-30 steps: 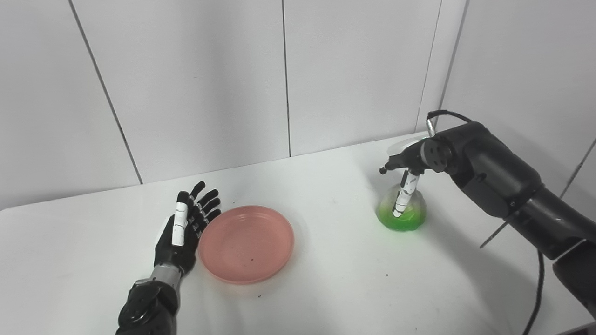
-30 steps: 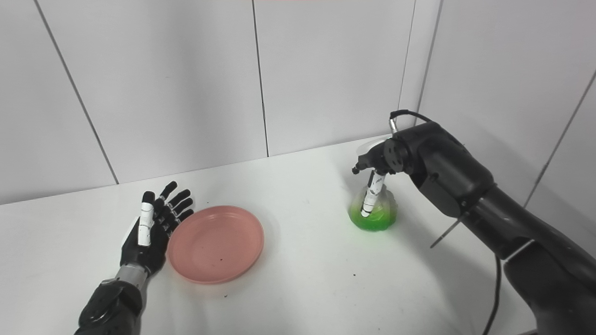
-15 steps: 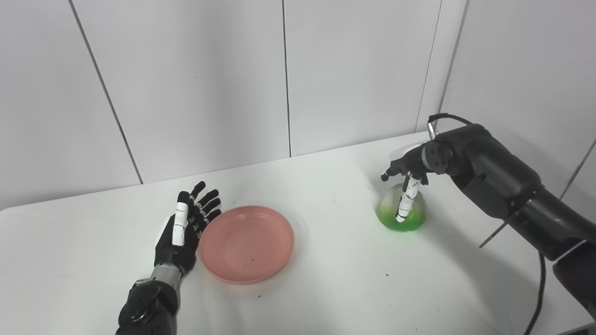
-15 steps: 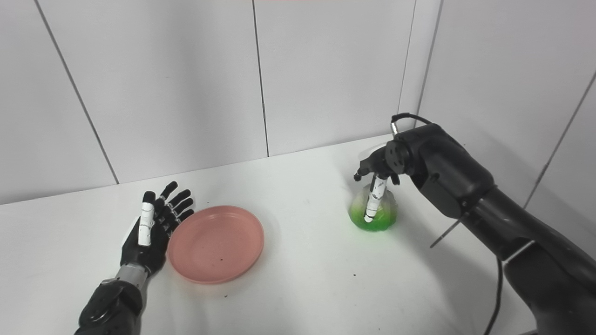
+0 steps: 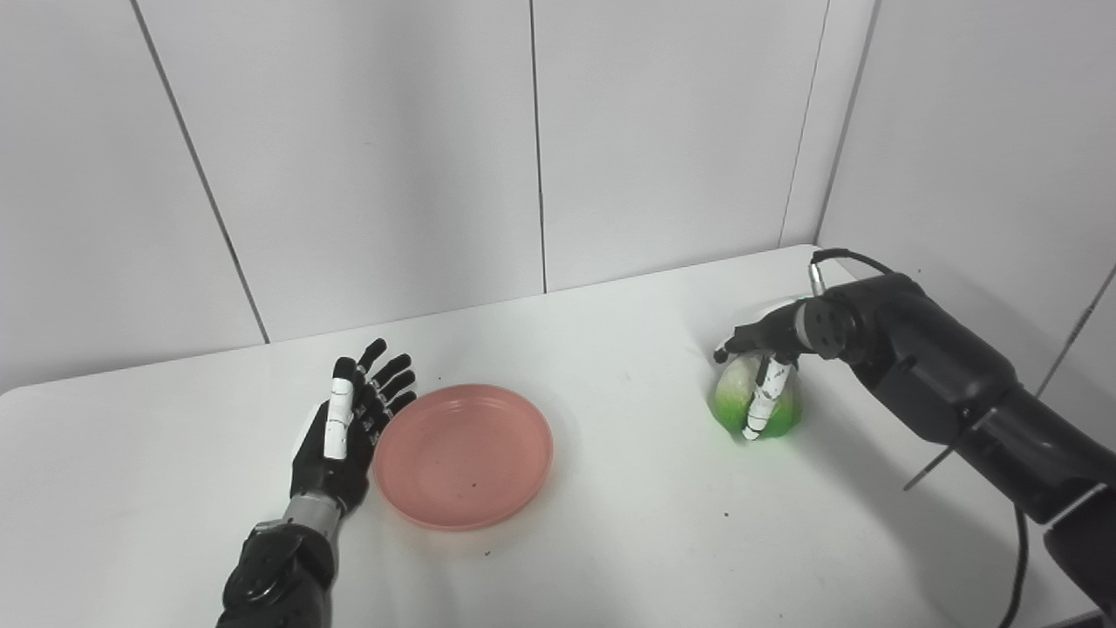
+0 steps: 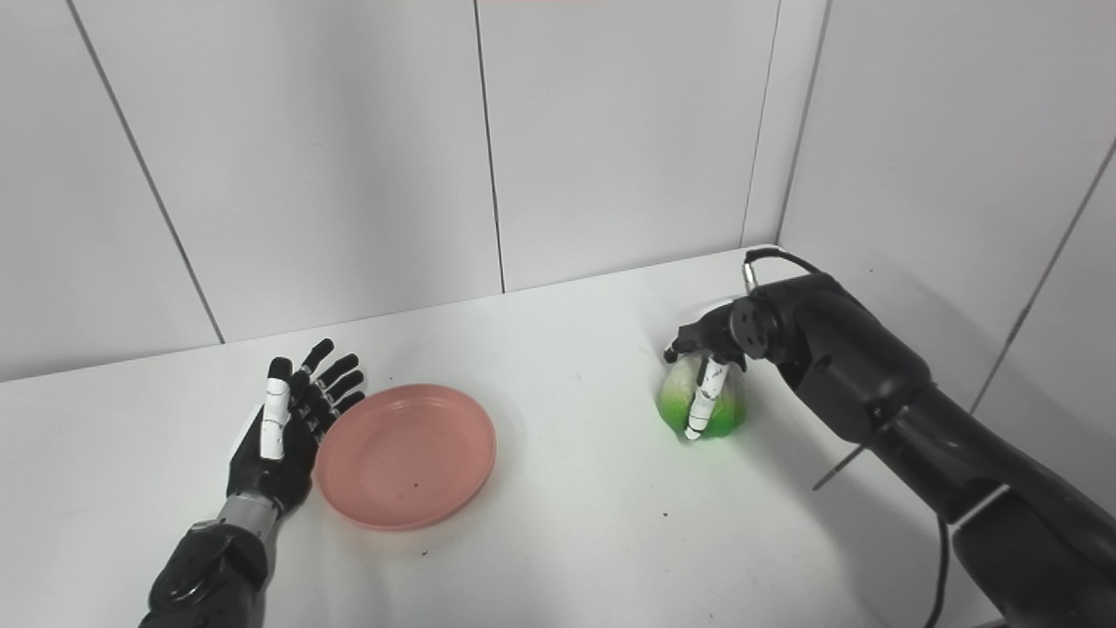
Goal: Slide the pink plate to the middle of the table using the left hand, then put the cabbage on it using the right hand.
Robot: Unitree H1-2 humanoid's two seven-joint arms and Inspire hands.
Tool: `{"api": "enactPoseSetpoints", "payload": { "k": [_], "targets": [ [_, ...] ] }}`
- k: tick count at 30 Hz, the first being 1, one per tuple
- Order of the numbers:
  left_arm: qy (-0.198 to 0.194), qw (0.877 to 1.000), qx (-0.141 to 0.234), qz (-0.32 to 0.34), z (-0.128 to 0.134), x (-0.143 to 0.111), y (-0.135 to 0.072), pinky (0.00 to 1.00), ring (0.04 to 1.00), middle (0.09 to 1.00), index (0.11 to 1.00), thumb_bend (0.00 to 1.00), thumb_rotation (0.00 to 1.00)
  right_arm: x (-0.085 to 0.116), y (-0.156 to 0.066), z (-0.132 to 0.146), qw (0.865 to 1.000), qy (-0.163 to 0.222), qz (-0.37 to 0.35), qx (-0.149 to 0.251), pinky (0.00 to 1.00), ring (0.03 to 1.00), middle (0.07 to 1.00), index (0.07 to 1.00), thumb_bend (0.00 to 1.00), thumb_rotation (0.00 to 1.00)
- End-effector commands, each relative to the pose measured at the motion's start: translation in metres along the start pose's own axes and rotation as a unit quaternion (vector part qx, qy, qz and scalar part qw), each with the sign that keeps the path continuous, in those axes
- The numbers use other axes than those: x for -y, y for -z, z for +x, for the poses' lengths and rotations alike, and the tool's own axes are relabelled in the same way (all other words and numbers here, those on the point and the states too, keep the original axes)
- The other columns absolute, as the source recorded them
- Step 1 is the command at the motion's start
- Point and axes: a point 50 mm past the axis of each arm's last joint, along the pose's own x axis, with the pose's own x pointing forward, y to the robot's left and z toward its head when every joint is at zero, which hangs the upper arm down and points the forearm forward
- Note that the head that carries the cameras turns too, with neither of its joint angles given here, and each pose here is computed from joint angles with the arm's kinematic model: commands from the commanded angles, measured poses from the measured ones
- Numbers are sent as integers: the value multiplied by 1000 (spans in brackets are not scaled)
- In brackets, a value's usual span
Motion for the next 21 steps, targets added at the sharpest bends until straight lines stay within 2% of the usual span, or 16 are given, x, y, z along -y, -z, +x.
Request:
{"api": "enactPoseSetpoints", "payload": {
  "k": [1,3,8,12,16,17,18,19,20,21],
  "targets": [
    [-5,1000,-23,1,-2,-4,4,855,882,868,916,937,904,10,8,-5,1000,30,-7,3,768,961,1000,901,1000,378],
    [-5,1000,-24,0,-2,-3,4,851,880,866,913,936,905,5,9,-3,999,38,-9,8,774,958,1000,898,1000,380],
    [-4,1000,-24,-3,-3,-3,3,862,885,871,919,936,901,-5,9,-1,998,54,-13,18,755,895,934,869,1000,357],
    [-5,1000,-24,-2,-2,-3,3,861,883,869,917,937,901,-10,7,2,998,63,-25,12,704,884,931,831,1000,297],
    [-4,1000,-24,1,-2,-2,3,856,880,866,913,934,905,-13,6,5,997,65,-41,3,601,829,919,787,1000,194],
    [-3,1000,-24,2,-2,-2,3,856,882,867,914,931,910,-14,6,6,997,64,-43,2,537,745,887,751,981,150],
    [-3,1000,-24,1,-2,-2,3,855,883,867,914,930,913,-15,6,7,997,64,-45,1,504,701,871,732,970,127],
    [-4,1000,-23,1,-2,-2,3,855,881,865,911,931,907,-15,6,8,997,64,-46,0,529,718,863,627,916,71],
    [-4,1000,-23,0,-2,-2,4,855,880,864,910,932,906,-17,8,9,997,66,-46,3,533,722,862,608,907,62],
    [-4,1000,-23,0,-2,-2,3,853,877,862,910,930,908,-17,9,10,997,68,-45,6,648,776,825,516,624,108]
  ]
}}
